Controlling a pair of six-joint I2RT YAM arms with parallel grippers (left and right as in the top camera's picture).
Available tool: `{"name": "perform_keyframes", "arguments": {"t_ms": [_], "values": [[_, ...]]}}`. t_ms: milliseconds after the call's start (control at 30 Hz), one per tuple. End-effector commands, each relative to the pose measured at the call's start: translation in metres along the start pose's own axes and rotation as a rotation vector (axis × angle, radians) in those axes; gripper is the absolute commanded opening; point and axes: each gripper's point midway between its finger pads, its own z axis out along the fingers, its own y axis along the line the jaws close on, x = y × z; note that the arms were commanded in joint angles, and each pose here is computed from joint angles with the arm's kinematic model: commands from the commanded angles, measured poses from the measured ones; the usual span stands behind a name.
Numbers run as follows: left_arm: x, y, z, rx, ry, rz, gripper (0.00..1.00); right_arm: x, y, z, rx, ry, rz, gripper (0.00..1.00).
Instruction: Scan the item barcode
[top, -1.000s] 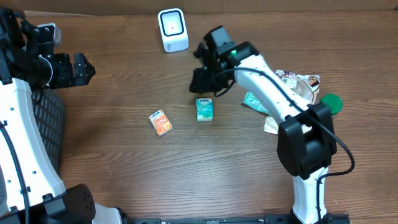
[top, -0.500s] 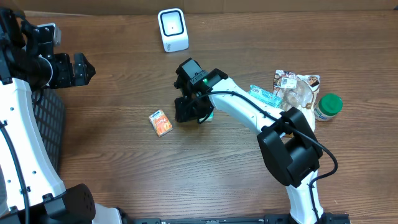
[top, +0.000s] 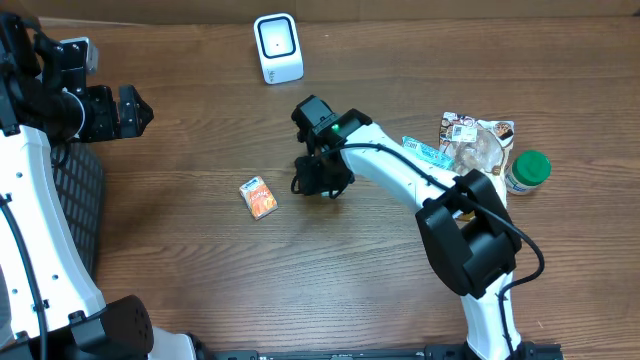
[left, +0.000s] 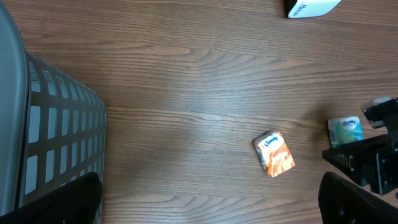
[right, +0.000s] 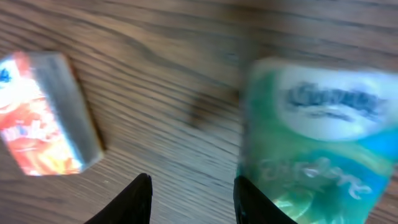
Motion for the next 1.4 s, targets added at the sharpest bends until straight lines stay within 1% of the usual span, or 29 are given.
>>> {"name": "perform_keyframes", "arguments": {"t_ms": [0, 100, 200, 333, 433, 500, 600, 700, 833, 1033, 1133, 1267, 1367], "values": [[-0.003, -0.003, -0.003, 0.002, -0.012, 0.027, 1.00, -0.007, -0.023, -0.009, 0.028, -0.001, 0.028, 0.40], [-0.003, -0.003, -0.003, 0.002, -0.012, 0.027, 1.00, -0.015, -0.030, -0.033, -0.002, -0.020, 0.019, 0.39], [-0.003, -0.003, -0.003, 0.002, -0.012, 0.027, 1.00, -0.024, -0.037, -0.063, -0.021, -0.073, 0.044, 0.41], [-0.003, -0.003, -0.003, 0.002, -0.012, 0.027, 1.00, -0.028, -0.048, -0.107, -0.057, -0.146, 0.085, 0.47], [-0.003, -0.003, -0.003, 0.002, -0.012, 0.027, 1.00, -0.026, -0.062, -0.132, -0.089, -0.167, 0.144, 0.49], [-0.003, -0.003, -0.003, 0.002, -0.012, 0.027, 1.00, -0.023, -0.073, -0.136, -0.107, -0.153, 0.211, 0.49], [-0.003, -0.003, -0.003, 0.002, -0.012, 0.027, 1.00, -0.019, -0.093, -0.132, -0.105, -0.122, 0.294, 0.49], [-0.003, -0.003, -0.003, 0.002, -0.012, 0.027, 1.00, -0.013, -0.104, -0.119, -0.110, -0.088, 0.373, 0.52], [-0.003, -0.003, -0.003, 0.002, -0.012, 0.027, 1.00, -0.008, -0.102, -0.100, -0.158, -0.073, 0.381, 0.52], [-0.003, -0.003, -0.003, 0.002, -0.012, 0.027, 0.99, -0.003, -0.105, -0.069, -0.193, -0.067, 0.481, 0.52], [-0.003, -0.003, -0.003, 0.002, -0.012, 0.027, 1.00, 0.000, -0.102, -0.055, -0.229, -0.068, 0.489, 0.51], [-0.003, -0.002, -0.003, 0.001, -0.013, 0.025, 0.99, -0.002, -0.100, -0.042, -0.240, -0.096, 0.476, 0.42], [-0.003, -0.002, -0.003, 0.002, -0.012, 0.026, 0.99, -0.004, -0.105, -0.035, -0.215, -0.124, 0.502, 0.41]]}}
